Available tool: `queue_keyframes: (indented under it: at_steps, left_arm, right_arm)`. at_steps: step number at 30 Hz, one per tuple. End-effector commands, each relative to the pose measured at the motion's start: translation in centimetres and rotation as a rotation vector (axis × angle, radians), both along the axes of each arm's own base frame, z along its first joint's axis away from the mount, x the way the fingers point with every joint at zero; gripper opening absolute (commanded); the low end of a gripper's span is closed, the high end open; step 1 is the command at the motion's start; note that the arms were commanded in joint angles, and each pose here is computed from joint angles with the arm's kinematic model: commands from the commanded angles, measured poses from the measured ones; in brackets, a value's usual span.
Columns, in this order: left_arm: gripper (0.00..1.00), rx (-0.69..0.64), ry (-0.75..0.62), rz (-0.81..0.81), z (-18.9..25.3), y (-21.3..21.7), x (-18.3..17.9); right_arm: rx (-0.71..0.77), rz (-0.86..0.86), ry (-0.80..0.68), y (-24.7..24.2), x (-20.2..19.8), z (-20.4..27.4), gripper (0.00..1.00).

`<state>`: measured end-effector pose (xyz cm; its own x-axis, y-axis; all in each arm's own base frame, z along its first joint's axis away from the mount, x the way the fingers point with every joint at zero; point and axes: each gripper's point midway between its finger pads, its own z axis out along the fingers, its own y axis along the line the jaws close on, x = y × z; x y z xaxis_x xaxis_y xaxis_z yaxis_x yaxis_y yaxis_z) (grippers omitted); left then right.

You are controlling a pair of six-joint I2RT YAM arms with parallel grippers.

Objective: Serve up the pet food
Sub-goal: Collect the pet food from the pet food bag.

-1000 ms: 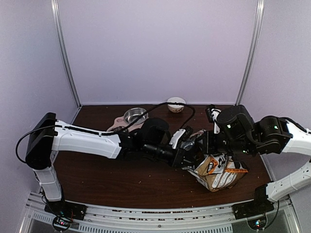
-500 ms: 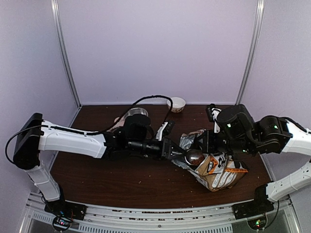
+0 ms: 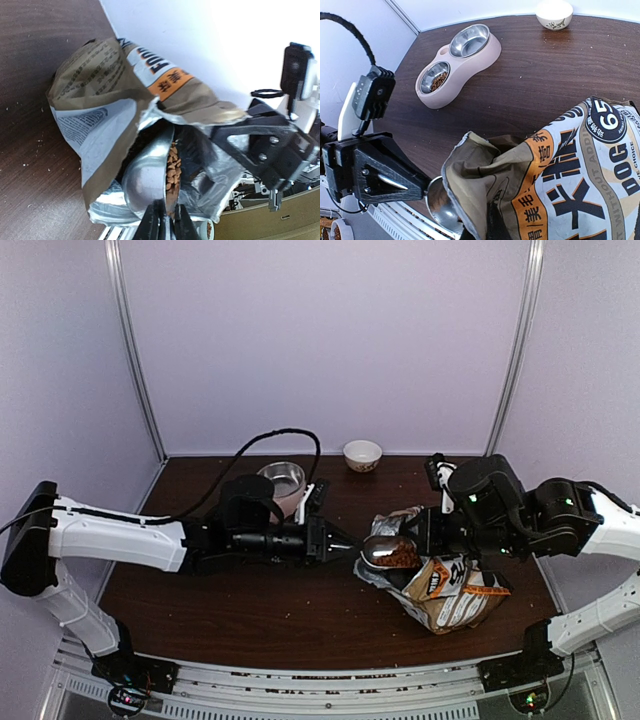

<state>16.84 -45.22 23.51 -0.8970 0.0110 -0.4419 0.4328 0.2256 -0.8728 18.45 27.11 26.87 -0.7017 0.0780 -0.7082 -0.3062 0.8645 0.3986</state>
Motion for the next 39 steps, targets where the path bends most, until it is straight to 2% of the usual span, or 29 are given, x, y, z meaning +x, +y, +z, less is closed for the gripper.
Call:
queue_keyframes:
  at_steps: [1,15,23,31,39]
  left_arm:
    - [0.0,-0.146,-0.055,0.039,4.4,1.6,0.3]
    - [0.0,-0.233,-0.041,0.081,5.5,6.5,-0.8]
    - [0.0,-0.294,-0.067,0.077,7.6,7.8,-1.2]
    - [0.0,-0.384,-0.029,0.082,9.6,9.1,-1.4]
    - [0.0,-0.33,-0.023,0.226,8.2,12.8,1.7]
  right_arm:
    - [0.113,-0.026,-0.05,0.2,0.6,2.8,0.0]
    - [0.111,-0.038,-0.055,-0.1,0.7,3.1,0.0]
    - [0.111,-0.04,-0.056,-0.2,0.7,3.2,0.0]
    - [0.109,-0.045,-0.058,-0.3,0.7,3.2,0.0]
    - [0.11,-0.047,-0.059,-0.6,0.6,3.1,0.0]
